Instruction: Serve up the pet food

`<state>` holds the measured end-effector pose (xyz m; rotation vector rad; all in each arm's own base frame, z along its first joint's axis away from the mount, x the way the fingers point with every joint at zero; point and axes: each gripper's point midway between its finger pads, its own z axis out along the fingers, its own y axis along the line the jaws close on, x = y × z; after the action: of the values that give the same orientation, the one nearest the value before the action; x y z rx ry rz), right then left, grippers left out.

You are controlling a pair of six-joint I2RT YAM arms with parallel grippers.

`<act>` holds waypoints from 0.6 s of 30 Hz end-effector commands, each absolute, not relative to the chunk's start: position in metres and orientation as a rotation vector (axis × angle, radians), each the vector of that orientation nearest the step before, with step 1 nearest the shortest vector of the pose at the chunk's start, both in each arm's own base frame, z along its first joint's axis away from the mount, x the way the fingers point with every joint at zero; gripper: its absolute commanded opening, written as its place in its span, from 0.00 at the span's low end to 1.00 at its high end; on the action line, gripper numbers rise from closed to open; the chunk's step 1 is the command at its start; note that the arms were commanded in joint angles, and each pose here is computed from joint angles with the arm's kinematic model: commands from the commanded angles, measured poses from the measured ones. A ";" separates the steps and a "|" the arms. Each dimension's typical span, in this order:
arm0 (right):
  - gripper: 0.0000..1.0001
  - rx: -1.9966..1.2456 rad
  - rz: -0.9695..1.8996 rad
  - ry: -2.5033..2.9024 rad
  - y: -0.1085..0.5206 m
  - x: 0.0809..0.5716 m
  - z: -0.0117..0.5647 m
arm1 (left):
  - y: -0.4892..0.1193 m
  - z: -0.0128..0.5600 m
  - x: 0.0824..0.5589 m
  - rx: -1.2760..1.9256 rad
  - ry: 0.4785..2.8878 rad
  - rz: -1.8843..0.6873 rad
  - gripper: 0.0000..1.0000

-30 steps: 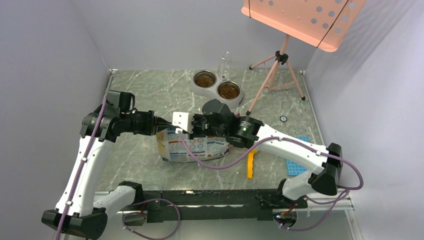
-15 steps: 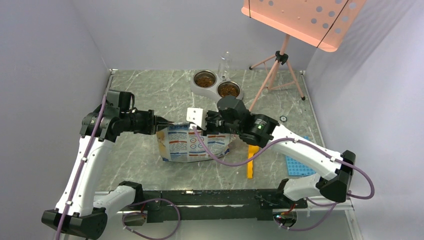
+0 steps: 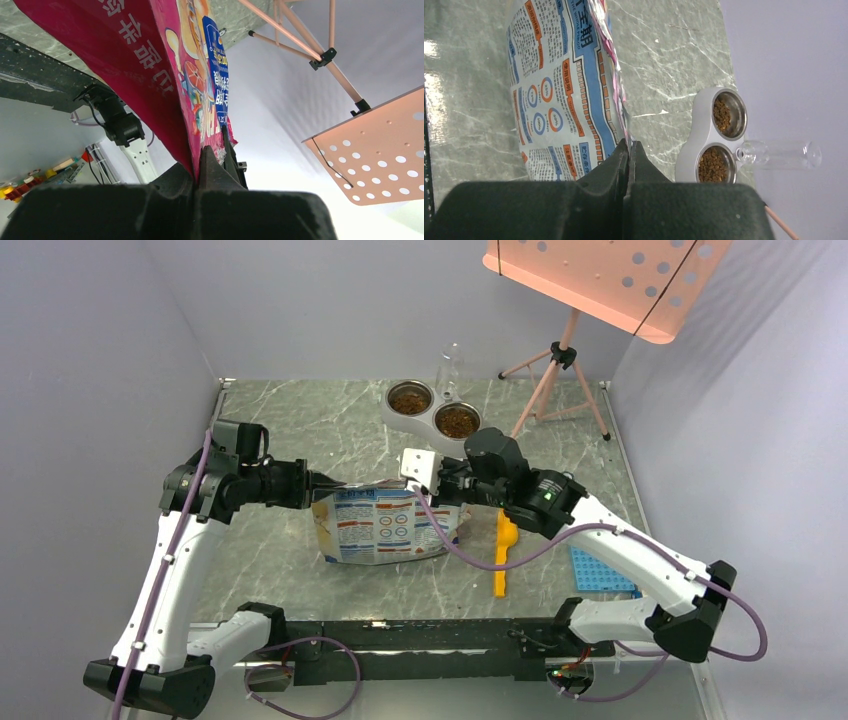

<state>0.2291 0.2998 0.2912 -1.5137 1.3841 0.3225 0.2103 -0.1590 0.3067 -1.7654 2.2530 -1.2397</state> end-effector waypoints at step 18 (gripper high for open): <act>0.00 -1.196 -0.270 1.762 0.110 0.259 0.271 | -0.109 0.305 0.223 -1.798 2.028 -0.994 0.00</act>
<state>0.2342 0.2332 0.2930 -1.3658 1.3958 0.2459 0.2112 -0.1590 0.3072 -1.7615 2.2501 -1.2422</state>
